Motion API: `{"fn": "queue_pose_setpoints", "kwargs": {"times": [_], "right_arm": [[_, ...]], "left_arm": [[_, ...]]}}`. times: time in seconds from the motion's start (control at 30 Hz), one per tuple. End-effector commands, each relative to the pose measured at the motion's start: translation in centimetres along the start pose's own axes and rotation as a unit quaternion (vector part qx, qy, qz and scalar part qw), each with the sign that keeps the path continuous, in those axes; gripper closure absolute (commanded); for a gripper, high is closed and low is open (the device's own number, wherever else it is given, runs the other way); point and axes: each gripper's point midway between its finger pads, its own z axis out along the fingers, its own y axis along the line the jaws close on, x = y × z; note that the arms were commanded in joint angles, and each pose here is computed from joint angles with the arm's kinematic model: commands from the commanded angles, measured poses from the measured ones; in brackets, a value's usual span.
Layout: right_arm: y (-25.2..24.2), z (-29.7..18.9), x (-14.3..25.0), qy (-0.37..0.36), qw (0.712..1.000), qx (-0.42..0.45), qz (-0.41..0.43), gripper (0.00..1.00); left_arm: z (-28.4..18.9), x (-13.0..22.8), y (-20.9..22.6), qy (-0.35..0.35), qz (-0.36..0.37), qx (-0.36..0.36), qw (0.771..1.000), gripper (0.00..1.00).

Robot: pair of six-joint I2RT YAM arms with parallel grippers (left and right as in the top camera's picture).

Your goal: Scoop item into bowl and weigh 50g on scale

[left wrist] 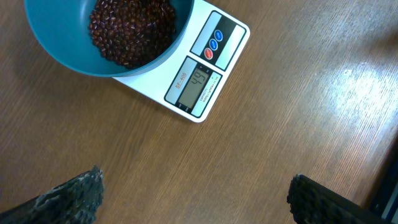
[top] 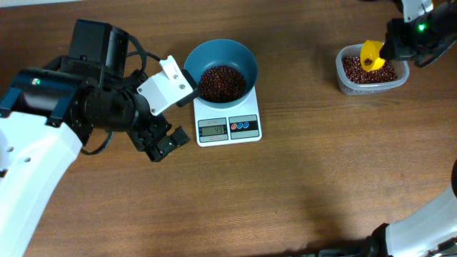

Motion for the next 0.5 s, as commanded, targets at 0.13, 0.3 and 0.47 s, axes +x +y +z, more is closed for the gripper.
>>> {"fn": "queue_pose_setpoints", "kwargs": {"times": [0.13,0.3,0.47], "right_arm": [[7.5,-3.0,-3.3,-0.086,0.98,-0.177,-0.038,0.96],[16.0,-3.8,-5.5,-0.117,0.957,-0.219,-0.149,0.96],[23.6,-3.2,-6.8,-0.155,0.934,-0.183,-0.264,0.96]], "left_arm": [[-0.3,-0.6,0.1,-0.006,-0.003,-0.002,1.0,0.01],[-0.3,-0.6,0.1,-0.006,-0.003,-0.002,1.0,0.01],[-0.3,-0.6,0.1,-0.006,-0.003,-0.002,1.0,0.01]]}}
